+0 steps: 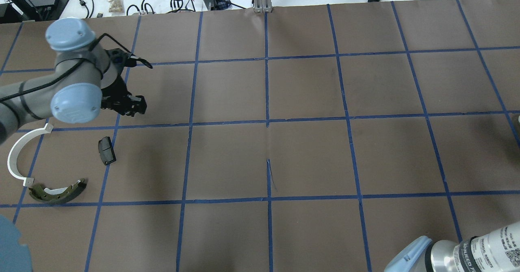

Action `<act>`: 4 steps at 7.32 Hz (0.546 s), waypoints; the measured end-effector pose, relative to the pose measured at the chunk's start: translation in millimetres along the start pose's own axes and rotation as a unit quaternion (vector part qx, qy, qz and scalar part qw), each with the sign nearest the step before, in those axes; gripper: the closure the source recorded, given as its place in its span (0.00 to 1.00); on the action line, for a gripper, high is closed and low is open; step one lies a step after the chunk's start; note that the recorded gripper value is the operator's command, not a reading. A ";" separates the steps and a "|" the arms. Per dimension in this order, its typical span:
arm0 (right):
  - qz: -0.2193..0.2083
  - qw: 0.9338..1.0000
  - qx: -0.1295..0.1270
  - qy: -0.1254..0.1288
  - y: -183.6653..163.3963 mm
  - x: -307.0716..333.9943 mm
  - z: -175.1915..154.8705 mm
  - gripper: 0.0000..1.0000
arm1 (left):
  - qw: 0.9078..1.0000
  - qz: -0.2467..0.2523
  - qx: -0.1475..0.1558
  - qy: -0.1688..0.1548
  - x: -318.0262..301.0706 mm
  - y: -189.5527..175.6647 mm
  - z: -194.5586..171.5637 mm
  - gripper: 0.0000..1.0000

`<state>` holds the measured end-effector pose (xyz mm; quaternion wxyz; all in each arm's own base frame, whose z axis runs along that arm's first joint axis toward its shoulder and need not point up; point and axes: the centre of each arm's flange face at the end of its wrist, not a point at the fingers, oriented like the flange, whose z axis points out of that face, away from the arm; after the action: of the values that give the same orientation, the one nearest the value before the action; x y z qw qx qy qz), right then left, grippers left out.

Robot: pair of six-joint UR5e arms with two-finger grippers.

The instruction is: Place bearing gear from tray to pile

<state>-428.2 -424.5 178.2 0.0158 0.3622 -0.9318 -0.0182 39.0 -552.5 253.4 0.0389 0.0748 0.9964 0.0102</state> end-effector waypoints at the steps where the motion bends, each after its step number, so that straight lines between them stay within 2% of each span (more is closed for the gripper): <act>1: 0.001 1.000 0.000 0.000 0.5 0.1 -0.7 0.95 | 1.000 0.004 0.003 0.010 -43.5 14.2 3.9 1.00; 2: 0.004 1.000 0.001 0.003 0.4 -0.1 -6.3 0.94 | 1.000 0.003 0.003 0.020 -78.9 29.3 10.4 1.00; 4: 0.025 0.999 0.016 0.021 -5.3 -8.4 -48.3 0.94 | 0.999 -0.015 0.006 0.038 -146.6 62.6 31.8 1.00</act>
<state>-416.4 -423.8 226.0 0.0297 0.3398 -0.9400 0.0045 195.3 -512.1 234.5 0.0008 0.0599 0.9982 0.0066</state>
